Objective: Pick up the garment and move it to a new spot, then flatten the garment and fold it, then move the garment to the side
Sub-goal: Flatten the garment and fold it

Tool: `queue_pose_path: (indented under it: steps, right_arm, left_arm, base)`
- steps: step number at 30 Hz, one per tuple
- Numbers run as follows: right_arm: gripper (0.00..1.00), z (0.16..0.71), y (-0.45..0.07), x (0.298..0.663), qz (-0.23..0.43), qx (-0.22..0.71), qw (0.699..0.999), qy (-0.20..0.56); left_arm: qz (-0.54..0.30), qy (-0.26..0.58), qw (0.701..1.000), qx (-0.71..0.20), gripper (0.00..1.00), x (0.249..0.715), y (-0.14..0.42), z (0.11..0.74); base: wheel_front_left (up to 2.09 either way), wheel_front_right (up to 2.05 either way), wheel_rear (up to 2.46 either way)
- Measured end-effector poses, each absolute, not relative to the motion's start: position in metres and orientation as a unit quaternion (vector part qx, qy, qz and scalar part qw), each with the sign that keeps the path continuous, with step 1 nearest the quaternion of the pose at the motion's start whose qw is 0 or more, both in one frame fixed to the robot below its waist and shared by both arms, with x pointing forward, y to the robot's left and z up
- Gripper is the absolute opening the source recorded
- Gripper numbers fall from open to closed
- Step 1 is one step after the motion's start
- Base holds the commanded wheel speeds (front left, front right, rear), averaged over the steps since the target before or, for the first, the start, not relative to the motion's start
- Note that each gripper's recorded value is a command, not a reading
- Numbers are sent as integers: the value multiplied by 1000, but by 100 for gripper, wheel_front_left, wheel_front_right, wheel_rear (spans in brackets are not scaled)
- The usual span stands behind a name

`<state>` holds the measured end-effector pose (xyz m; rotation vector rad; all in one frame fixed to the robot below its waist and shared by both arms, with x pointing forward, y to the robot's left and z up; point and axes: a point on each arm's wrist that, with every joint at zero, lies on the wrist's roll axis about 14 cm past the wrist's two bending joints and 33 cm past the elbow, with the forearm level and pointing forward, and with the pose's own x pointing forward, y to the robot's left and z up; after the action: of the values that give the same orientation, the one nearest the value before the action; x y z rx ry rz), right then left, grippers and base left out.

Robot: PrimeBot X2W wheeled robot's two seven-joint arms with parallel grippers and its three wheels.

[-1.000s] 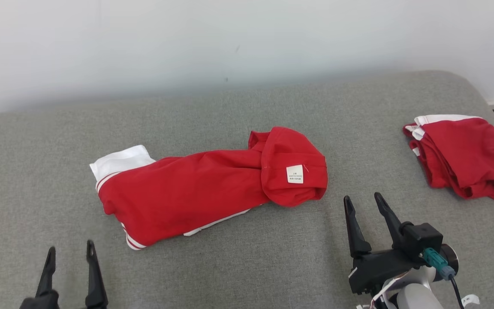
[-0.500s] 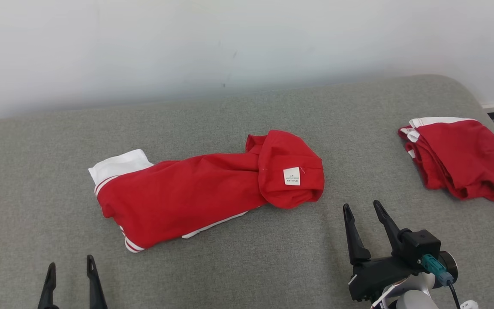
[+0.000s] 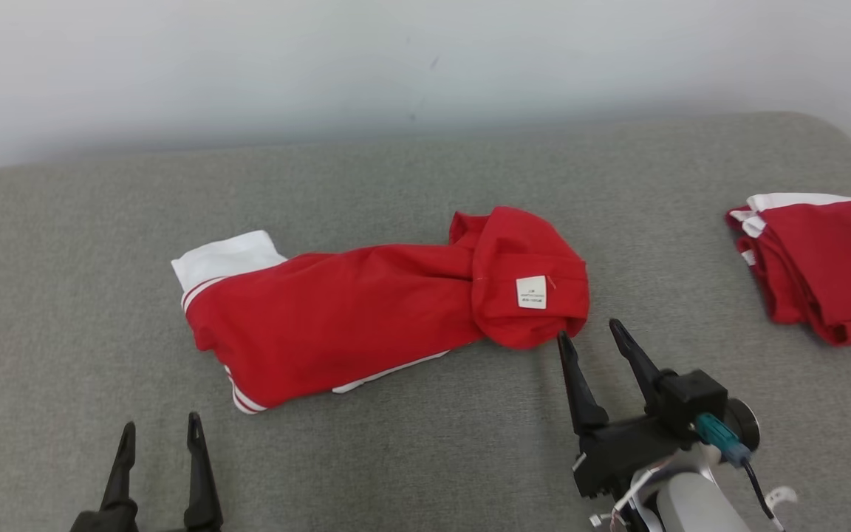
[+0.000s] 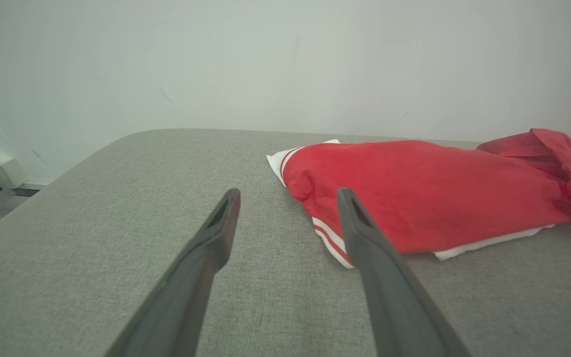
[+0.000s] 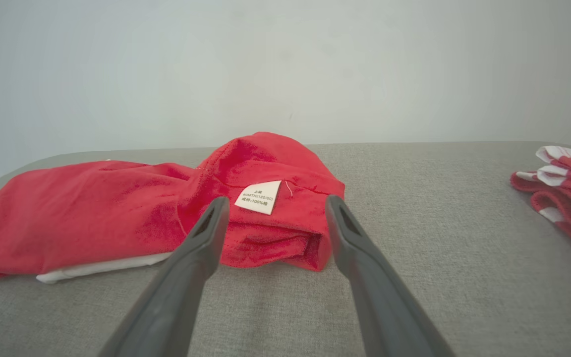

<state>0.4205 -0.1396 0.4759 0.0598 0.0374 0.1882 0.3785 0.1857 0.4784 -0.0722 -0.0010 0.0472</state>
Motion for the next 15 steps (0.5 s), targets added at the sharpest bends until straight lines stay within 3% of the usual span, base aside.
queue_pose_path:
  steps: [15]
  right_arm:
    - [100,448,-73,473,187,5,981,59]
  left_arm:
    - [42,25,997,-58,100,385,195,461]
  base:
    - [0,0,0]
